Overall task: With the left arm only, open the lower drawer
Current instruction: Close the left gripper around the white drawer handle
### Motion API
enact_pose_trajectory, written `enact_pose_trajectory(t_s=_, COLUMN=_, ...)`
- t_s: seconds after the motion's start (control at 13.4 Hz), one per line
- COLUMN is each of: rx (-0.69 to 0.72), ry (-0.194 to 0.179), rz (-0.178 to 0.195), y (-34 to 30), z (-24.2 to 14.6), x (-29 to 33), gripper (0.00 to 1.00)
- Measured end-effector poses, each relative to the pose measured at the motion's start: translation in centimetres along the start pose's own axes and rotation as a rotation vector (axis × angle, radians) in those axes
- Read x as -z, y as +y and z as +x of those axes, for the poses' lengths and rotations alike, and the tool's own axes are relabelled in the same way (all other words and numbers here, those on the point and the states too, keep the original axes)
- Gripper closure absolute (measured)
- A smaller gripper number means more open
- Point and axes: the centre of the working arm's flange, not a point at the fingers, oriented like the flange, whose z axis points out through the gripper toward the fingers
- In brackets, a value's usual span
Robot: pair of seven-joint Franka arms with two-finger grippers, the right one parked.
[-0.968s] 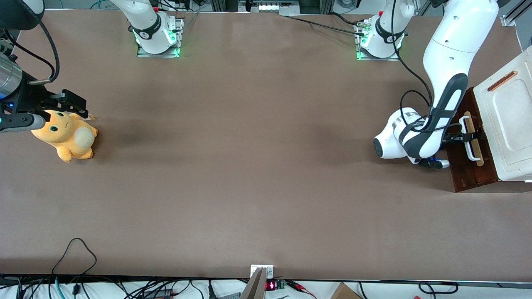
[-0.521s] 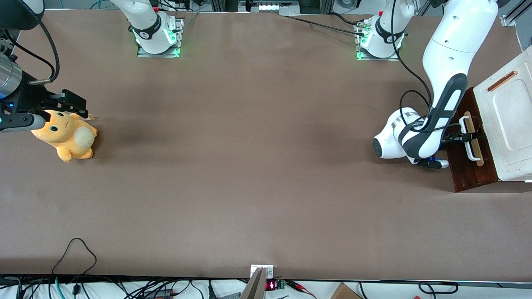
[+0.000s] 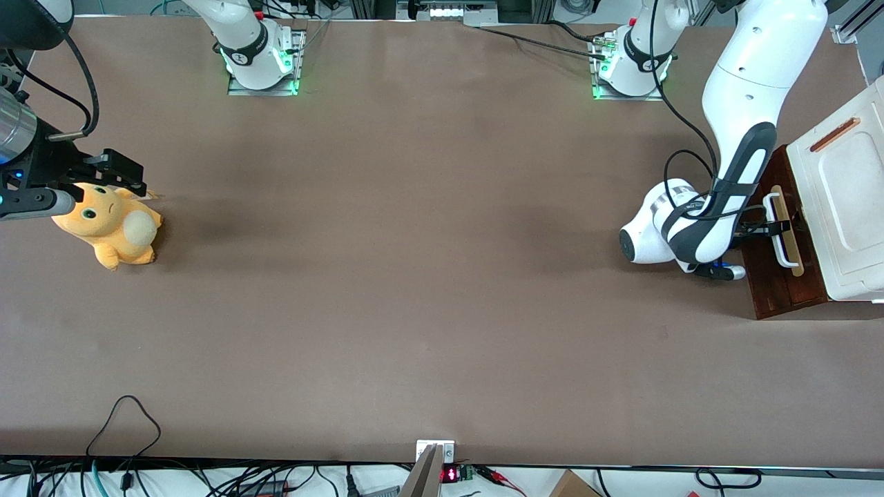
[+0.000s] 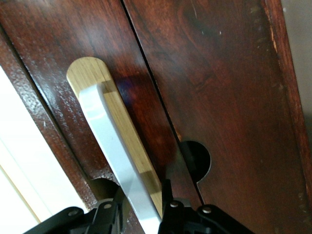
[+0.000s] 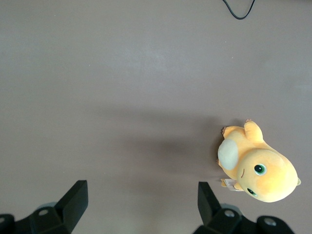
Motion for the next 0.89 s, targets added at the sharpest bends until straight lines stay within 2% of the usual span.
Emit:
enact_pose_trajectory(t_s=0.22, rx=0.033, ry=0.001, rz=-0.001, y=-0.06, z=0.03, x=0.07, gripper=0.76)
enact_pose_trajectory(t_s=0.89, rx=0.05, ry=0.003, rz=-0.001, y=-0.03, z=0.03, x=0.16, gripper=0.76)
